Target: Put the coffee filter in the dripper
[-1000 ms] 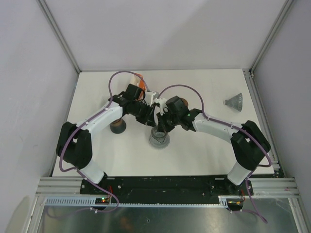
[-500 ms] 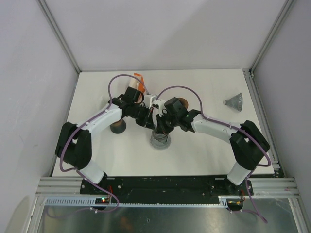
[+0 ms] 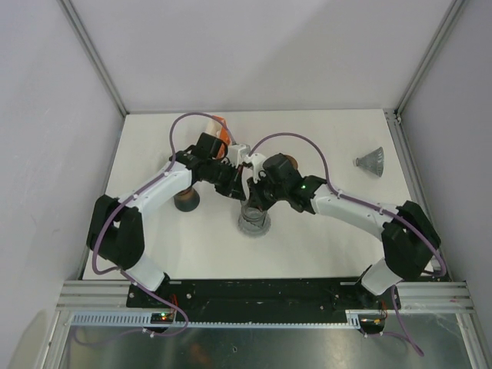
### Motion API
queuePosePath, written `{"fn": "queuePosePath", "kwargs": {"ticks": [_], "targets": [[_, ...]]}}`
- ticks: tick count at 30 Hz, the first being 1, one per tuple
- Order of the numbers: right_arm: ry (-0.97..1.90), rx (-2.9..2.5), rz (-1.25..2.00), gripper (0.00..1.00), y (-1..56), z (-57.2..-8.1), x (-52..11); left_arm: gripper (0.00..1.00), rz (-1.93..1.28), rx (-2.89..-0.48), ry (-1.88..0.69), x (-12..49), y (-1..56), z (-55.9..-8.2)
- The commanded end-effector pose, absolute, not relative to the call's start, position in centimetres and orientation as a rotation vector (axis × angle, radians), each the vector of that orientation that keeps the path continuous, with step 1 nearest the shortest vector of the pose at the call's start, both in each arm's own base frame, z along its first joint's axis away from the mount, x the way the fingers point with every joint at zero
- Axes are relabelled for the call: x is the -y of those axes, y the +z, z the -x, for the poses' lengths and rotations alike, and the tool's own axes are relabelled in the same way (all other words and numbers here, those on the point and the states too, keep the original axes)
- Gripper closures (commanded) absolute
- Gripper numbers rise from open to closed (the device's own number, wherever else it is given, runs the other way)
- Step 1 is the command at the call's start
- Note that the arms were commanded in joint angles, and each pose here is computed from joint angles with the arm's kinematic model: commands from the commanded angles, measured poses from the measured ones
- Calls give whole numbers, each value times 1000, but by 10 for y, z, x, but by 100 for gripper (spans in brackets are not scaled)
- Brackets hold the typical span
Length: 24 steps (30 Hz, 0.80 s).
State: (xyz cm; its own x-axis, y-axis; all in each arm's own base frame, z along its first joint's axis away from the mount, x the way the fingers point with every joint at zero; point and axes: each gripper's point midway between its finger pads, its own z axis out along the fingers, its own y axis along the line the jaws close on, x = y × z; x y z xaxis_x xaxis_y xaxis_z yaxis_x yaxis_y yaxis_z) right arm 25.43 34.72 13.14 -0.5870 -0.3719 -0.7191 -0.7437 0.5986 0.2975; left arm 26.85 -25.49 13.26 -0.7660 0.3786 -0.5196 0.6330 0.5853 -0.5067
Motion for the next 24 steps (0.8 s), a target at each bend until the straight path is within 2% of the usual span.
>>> {"fn": "queuePosePath", "kwargs": {"ticks": [1,12,24], "targets": [[780,-2115,869,100,163,-254,-347,100,-835,-2367,-1012,259,164,-272],[769,-2235,863,100,112,-243,-335,100,-839,-2488,-1124,262,131,-240],[704,-2297,834,100,78,-248,-321,100,-855,-2540,-1101,258,111,-236]]}}
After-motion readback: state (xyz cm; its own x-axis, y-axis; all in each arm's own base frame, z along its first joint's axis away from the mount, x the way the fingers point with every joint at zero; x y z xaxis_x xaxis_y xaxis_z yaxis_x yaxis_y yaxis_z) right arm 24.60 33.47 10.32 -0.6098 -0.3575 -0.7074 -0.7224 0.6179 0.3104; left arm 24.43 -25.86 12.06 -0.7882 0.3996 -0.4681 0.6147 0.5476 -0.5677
